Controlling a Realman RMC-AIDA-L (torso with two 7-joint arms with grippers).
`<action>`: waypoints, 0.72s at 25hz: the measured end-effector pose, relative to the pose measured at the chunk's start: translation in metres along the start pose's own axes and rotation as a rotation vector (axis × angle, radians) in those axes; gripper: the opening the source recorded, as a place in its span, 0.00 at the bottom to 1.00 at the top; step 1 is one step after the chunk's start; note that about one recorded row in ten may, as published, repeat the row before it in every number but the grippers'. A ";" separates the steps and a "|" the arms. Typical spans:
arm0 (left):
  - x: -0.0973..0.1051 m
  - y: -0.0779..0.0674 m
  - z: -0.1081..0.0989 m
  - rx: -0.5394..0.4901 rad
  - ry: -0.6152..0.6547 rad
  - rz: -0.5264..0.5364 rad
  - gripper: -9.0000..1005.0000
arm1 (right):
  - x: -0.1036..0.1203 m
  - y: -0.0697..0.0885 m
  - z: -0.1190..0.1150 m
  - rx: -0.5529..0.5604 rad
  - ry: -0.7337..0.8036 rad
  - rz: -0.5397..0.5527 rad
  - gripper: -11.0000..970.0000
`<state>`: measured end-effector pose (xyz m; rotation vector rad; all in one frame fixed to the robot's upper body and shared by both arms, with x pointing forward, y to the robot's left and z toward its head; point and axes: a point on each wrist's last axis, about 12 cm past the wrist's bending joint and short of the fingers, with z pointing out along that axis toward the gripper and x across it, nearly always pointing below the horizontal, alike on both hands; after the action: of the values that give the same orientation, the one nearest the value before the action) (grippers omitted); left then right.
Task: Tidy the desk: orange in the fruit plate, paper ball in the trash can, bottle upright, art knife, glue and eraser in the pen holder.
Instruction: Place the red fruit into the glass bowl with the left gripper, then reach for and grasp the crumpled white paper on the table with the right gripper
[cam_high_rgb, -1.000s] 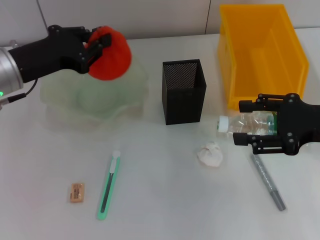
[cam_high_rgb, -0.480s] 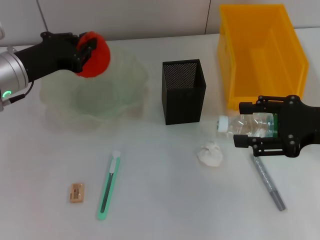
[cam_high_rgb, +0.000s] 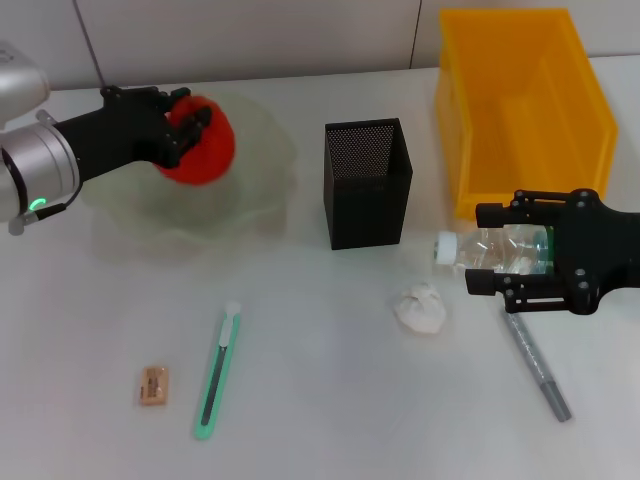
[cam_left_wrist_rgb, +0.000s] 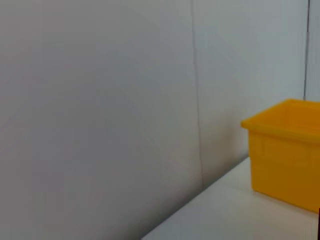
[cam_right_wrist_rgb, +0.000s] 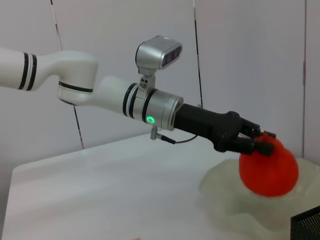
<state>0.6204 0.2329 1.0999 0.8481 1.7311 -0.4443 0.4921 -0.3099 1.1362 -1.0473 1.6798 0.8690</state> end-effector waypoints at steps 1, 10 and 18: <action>0.000 0.000 0.001 0.000 0.004 0.000 0.19 | 0.000 0.000 0.000 0.000 -0.001 0.000 0.78; 0.000 0.000 0.007 -0.004 0.021 -0.007 0.40 | 0.001 0.003 -0.002 -0.010 -0.009 0.005 0.78; -0.009 -0.001 -0.005 0.031 -0.038 -0.025 0.81 | 0.002 0.001 -0.006 0.014 -0.012 0.011 0.78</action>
<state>0.6169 0.2327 1.1098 0.8361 1.7053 -0.5018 0.4885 -0.3151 1.1360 -1.0226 1.6808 0.8683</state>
